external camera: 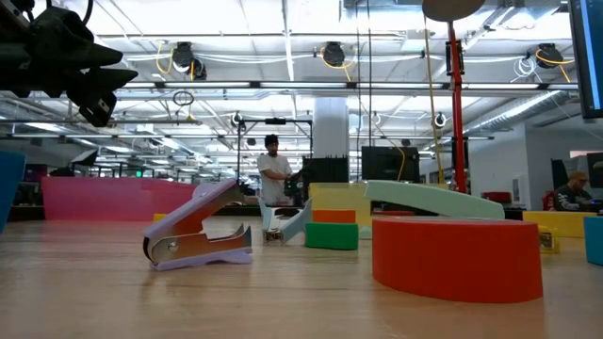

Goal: Pick and place Stapler, Stapler remover, tape
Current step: Put the black stapler into the pink bin

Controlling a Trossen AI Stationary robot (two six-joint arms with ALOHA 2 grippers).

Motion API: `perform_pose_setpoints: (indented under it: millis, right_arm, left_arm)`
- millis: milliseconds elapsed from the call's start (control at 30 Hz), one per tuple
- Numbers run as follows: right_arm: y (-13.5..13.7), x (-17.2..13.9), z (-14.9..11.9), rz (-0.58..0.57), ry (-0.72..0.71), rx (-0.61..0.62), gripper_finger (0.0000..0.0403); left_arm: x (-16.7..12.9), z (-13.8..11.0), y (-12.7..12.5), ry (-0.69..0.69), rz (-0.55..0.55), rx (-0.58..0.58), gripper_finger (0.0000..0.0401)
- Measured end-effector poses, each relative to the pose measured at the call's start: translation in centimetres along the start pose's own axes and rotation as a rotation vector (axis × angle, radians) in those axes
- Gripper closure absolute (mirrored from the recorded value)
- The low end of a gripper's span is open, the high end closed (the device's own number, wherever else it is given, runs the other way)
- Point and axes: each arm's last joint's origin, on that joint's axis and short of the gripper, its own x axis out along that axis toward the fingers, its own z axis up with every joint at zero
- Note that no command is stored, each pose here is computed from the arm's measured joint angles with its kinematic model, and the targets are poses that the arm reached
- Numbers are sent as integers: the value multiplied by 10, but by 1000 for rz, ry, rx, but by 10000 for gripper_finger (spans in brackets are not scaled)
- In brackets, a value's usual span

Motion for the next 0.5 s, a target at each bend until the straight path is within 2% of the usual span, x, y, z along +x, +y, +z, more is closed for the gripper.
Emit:
perform_pose_setpoints:
  millis: [233, 500]
  right_arm:
    - [5, 1, -3, 52, 30, -85, 172]
    - [15, 3, -9, 63, 41, -174, 167]
  left_arm:
    - [0, 0, 0, 0, 0, 0, 272]
    - [0, 0, 0, 1, 0, 0, 272]
